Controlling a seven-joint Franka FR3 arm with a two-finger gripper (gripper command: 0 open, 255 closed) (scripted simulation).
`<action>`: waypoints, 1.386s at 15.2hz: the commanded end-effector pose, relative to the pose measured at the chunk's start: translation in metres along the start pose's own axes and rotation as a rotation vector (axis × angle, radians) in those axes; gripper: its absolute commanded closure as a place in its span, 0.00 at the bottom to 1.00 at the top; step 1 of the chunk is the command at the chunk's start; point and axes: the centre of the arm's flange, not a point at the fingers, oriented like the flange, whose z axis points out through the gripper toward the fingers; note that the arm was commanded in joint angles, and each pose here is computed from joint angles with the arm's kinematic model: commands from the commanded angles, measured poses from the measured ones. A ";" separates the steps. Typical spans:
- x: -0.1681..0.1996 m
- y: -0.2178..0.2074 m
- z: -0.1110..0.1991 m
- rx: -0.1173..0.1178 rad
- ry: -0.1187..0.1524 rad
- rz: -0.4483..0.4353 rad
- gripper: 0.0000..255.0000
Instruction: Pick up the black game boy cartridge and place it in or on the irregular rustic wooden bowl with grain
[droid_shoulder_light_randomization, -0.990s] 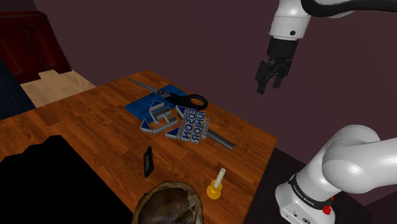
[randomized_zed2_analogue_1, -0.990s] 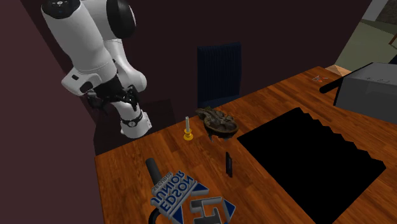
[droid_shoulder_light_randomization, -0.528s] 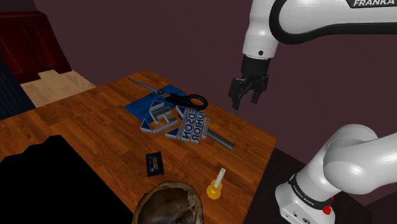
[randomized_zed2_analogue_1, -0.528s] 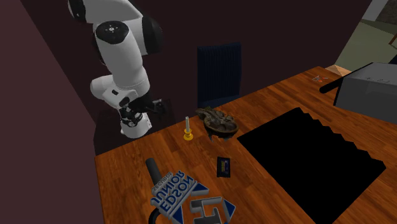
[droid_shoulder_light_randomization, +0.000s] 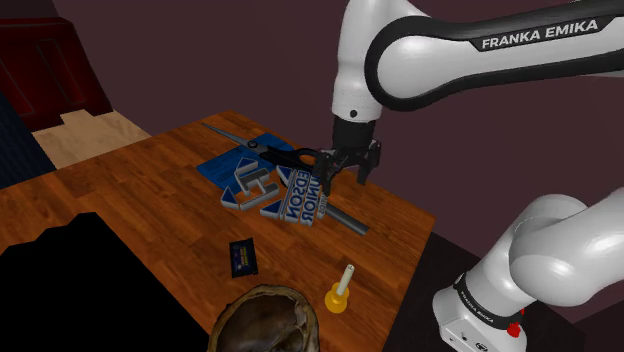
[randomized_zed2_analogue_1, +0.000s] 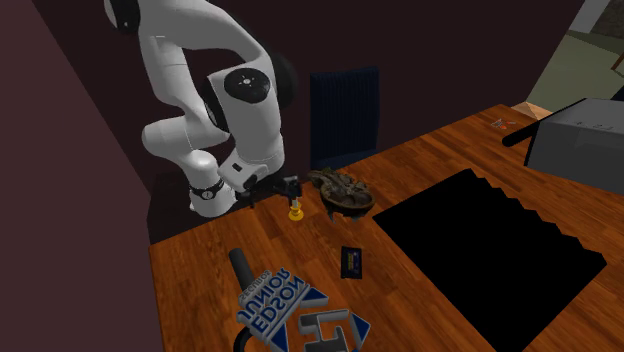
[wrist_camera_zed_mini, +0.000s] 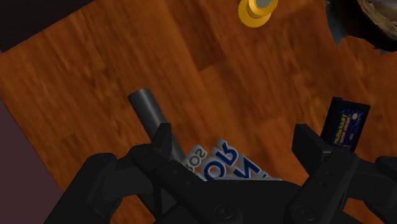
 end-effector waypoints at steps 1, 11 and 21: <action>0.006 -0.024 0.012 0.001 0.001 0.018 0.00; 0.039 -0.136 0.075 -0.003 0.004 0.102 0.00; 0.081 -0.245 0.137 -0.007 0.007 0.185 0.00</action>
